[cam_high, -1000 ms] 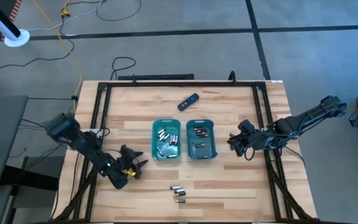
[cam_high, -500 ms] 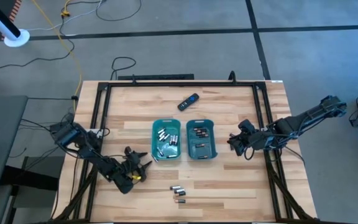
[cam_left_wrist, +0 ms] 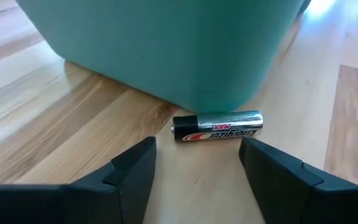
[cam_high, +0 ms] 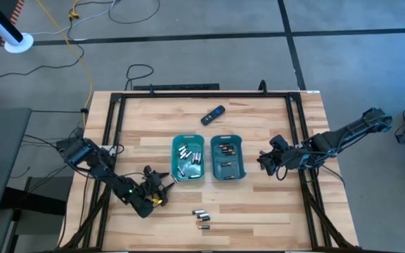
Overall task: Sort batteries
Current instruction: Put the silver and black battery into the green bin
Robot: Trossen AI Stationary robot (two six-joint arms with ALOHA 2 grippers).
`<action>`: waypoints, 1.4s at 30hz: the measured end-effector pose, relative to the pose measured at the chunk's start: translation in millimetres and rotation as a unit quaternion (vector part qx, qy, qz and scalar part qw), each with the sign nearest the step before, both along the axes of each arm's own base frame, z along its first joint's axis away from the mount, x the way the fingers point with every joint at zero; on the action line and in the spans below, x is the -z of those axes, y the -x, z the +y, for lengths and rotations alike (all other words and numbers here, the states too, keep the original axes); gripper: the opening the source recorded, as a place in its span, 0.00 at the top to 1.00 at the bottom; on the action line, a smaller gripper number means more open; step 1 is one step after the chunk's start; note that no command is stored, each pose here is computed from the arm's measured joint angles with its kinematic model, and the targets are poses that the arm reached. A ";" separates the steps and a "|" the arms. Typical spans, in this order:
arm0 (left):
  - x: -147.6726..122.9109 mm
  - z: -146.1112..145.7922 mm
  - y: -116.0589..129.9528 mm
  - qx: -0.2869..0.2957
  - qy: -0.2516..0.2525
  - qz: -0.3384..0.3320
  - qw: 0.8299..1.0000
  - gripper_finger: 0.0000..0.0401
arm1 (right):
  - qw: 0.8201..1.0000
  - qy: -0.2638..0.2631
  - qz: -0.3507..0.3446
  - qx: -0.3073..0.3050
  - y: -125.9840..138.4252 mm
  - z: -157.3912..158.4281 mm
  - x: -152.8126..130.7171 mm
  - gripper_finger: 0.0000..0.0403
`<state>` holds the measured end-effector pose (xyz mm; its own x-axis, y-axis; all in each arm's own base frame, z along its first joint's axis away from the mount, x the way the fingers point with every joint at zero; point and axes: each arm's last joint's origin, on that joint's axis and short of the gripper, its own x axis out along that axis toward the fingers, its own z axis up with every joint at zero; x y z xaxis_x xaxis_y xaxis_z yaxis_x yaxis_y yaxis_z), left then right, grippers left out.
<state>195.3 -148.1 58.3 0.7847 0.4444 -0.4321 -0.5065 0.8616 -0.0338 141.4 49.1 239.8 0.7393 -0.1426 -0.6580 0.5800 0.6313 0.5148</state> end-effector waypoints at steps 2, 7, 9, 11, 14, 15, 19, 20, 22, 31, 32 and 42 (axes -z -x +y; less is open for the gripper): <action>-0.1 0.1 0.1 -0.009 0.005 -0.010 1.000 0.42 | 1.000 -0.004 -0.001 0.003 0.1 0.0 0.0 0.69; -1.0 -0.5 0.4 -0.035 0.055 -0.040 0.997 0.42 | 1.000 -0.010 -0.002 0.009 0.0 0.1 0.0 0.69; -1.3 -0.6 0.2 -0.043 0.070 -0.049 0.995 0.42 | 1.000 -0.018 -0.003 0.016 0.1 0.0 0.1 0.69; -1.3 -0.6 0.3 -0.044 0.072 -0.050 0.995 0.42 | 1.000 -0.021 -0.003 0.019 0.1 0.0 0.1 0.69; -1.2 -1.9 1.1 -0.024 0.045 -0.032 0.998 0.41 | 0.999 -0.027 -0.005 0.024 0.1 0.0 0.1 0.69; -1.1 -2.1 1.2 -0.017 0.036 -0.026 0.999 0.41 | 0.999 -0.027 -0.005 0.025 0.1 0.0 0.1 0.69; -1.4 -3.1 0.7 -0.001 0.022 -0.014 1.000 0.39 | 0.999 -0.035 -0.006 0.032 0.1 0.0 0.1 0.69; -1.4 -3.1 0.6 -0.001 0.024 -0.014 1.000 0.38 | 0.999 -0.038 -0.006 0.035 0.1 -0.1 0.1 0.69; -1.5 -3.3 0.6 -0.006 0.034 -0.020 0.999 0.38 | 0.998 -0.042 -0.007 0.038 0.1 -0.2 0.1 0.69; -1.5 -3.3 0.8 -0.006 0.036 -0.019 0.999 0.37 | 0.997 -0.056 -0.007 0.053 0.5 -0.4 0.5 0.69; -1.5 -3.4 0.8 -0.006 0.036 -0.019 0.999 0.36 | 0.997 -0.058 -0.007 0.054 0.6 -0.5 0.6 0.69; -0.8 -3.8 1.9 -0.001 0.040 -0.009 0.999 0.27 | 0.996 -0.064 -0.007 0.061 0.7 -0.7 0.8 0.69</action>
<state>193.4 -151.9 59.1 0.7918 0.4101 -0.4526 -0.5064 0.8551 -0.1110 140.6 48.5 239.0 0.7310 -0.1480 -0.6661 0.6407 0.4849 0.5953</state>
